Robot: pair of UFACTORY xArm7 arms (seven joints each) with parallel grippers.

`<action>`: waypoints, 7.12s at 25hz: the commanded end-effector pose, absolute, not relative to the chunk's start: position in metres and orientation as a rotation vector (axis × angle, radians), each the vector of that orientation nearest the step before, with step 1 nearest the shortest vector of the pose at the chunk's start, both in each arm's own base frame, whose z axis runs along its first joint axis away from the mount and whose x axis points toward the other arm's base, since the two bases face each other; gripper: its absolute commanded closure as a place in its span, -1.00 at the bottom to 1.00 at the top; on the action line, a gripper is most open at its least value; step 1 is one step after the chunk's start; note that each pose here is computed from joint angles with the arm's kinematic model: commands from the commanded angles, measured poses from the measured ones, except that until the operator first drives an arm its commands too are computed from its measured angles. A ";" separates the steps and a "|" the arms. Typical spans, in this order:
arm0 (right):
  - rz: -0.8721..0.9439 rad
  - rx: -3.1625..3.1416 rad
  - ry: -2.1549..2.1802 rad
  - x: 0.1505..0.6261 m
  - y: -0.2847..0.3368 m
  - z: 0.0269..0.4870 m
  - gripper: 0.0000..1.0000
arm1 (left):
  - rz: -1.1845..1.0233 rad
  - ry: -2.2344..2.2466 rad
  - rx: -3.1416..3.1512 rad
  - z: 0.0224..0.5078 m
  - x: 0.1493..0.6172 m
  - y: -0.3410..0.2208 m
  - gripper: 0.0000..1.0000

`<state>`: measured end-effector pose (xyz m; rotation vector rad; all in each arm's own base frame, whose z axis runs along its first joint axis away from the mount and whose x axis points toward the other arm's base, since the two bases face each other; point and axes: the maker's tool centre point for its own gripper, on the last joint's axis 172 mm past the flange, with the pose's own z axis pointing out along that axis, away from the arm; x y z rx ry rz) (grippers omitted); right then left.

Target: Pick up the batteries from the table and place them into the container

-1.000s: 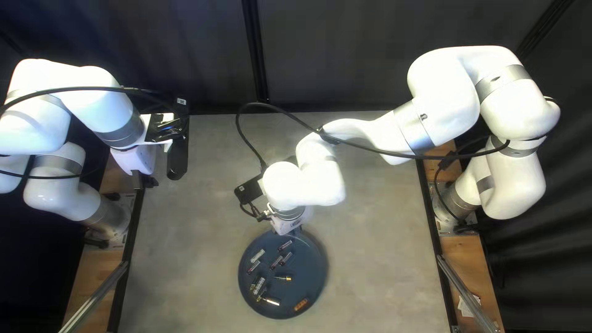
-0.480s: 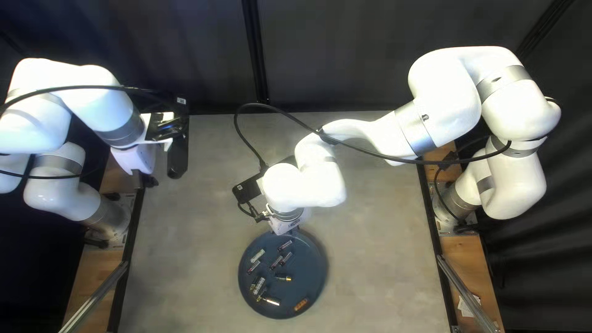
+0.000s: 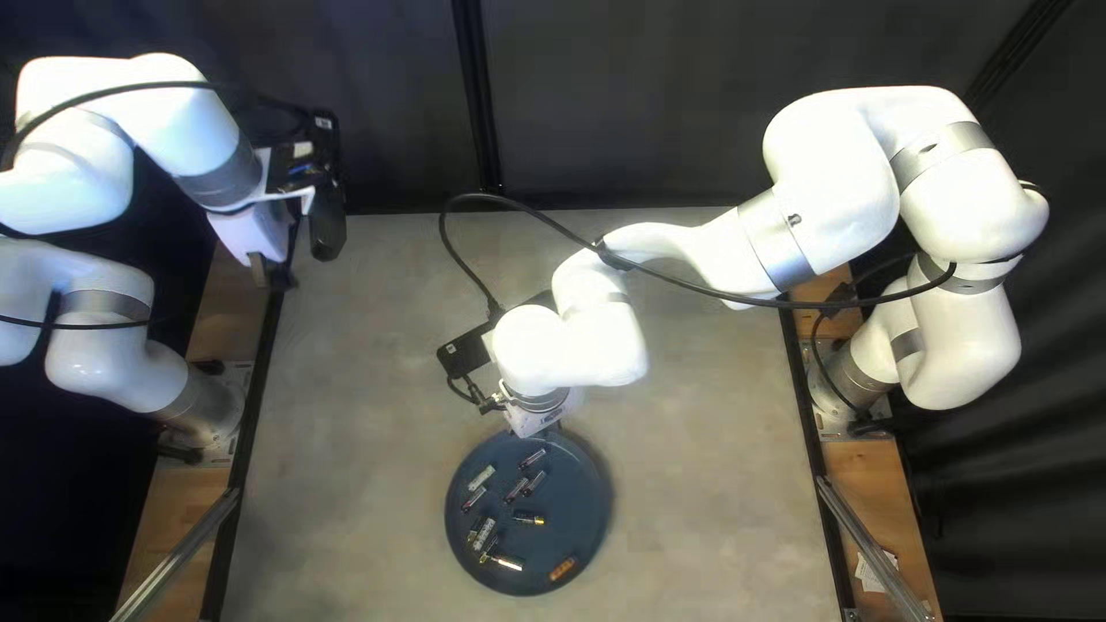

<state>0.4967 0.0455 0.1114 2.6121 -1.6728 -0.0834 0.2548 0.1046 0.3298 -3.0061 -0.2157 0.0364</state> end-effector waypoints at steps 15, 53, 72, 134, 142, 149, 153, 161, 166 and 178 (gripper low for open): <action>-0.110 2.571 -1.740 0.499 0.018 0.109 1.00 | 0.036 -0.216 -3.006 0.330 0.255 0.105 -1.00; -0.044 2.123 -2.331 0.504 -0.026 0.066 1.00 | 0.036 -0.216 -3.006 0.330 0.255 0.105 -1.00; -0.053 2.166 -2.238 0.497 -0.051 0.056 1.00 | 0.036 -0.216 -3.006 0.330 0.255 0.105 -1.00; 0.009 2.180 -2.253 0.490 -0.053 0.049 1.00 | 0.036 -0.216 -3.006 0.330 0.255 0.105 -1.00; 0.045 2.200 -2.237 0.491 -0.038 0.068 1.00 | 0.036 -0.216 -3.006 0.330 0.255 0.105 -1.00; 0.046 2.315 -2.148 0.499 0.029 0.093 1.00 | 0.036 -0.216 -3.006 0.330 0.255 0.105 -1.00; 0.072 2.571 -1.812 0.502 0.089 0.107 0.92 | 0.036 -0.216 -3.006 0.330 0.255 0.105 -1.00; 0.080 2.623 -1.747 0.503 0.097 0.111 -1.00 | 0.036 -0.216 -3.006 0.330 0.255 0.105 -1.00; 0.080 2.623 -1.747 0.503 0.097 0.111 -1.00 | 0.036 -0.216 -3.006 0.330 0.255 0.105 -1.00; 0.161 2.899 -1.186 0.509 0.168 0.089 -1.00 | 0.036 -0.216 -3.006 0.330 0.255 0.105 -1.00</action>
